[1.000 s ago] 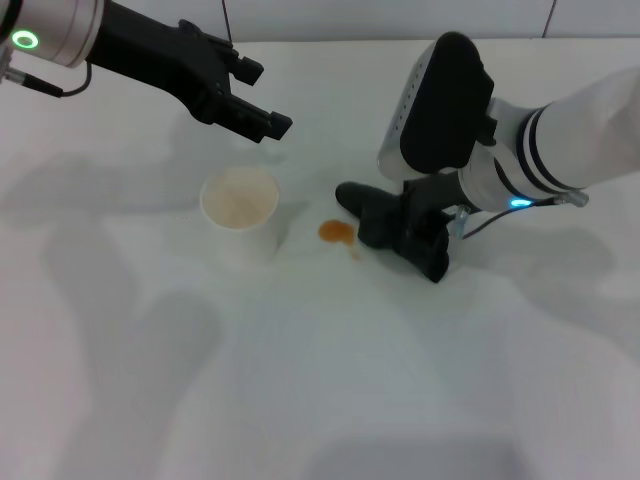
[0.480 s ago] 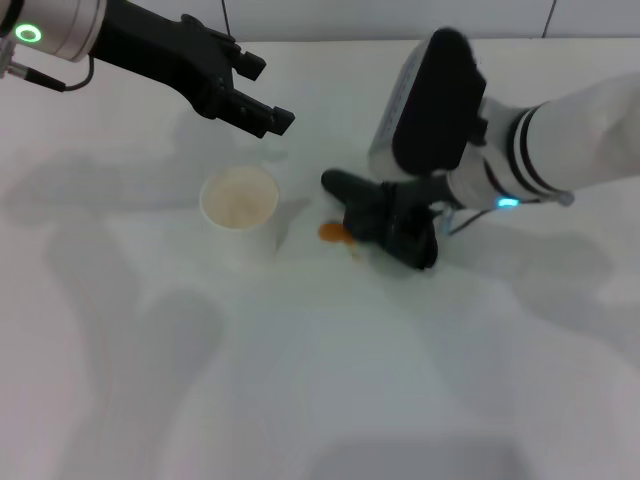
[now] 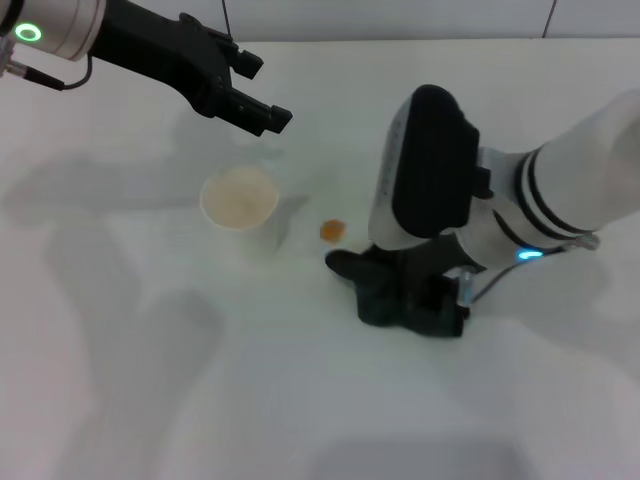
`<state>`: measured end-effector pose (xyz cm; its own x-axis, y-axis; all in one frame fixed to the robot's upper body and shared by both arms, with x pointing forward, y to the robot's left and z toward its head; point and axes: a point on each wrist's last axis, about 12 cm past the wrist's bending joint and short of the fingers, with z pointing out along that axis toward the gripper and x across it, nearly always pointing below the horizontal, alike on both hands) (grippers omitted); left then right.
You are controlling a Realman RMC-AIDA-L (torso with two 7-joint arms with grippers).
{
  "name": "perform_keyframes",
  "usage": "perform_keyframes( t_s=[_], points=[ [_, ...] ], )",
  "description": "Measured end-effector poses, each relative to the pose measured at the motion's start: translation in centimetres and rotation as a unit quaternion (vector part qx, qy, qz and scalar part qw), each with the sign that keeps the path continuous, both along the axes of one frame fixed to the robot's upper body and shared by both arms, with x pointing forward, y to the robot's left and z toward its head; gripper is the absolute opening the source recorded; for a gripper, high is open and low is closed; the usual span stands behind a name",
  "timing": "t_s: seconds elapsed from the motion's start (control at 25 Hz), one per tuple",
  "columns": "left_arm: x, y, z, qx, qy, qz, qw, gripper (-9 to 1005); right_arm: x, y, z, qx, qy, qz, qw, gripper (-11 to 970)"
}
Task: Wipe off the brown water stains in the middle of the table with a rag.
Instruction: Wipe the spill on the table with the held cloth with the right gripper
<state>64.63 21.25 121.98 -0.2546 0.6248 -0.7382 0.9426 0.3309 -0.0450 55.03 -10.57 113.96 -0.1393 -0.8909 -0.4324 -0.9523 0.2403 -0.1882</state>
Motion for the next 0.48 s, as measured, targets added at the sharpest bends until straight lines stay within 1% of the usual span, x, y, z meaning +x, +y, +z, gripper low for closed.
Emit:
perform_keyframes(
  t_s=[0.12,0.24,0.32,0.48],
  points=[
    [0.1,0.0,0.0,0.001,-0.002,0.002,1.0,861,-0.6,-0.6,0.6,-0.005,0.016,0.003,1.0,72],
    [0.1,0.0,0.0,0.002,-0.002,0.002,1.0,861,-1.0,-0.8,0.8,-0.003,0.019,0.008,1.0,72],
    [0.1,0.0,0.0,0.002,-0.003,0.002,1.0,861,-0.8,-0.8,0.7,0.003,0.012,0.005,1.0,72],
    [0.1,-0.1,0.1,0.002,-0.003,0.001,1.0,861,0.3,-0.9,0.2,0.023,-0.017,-0.017,0.999,72]
  ],
)
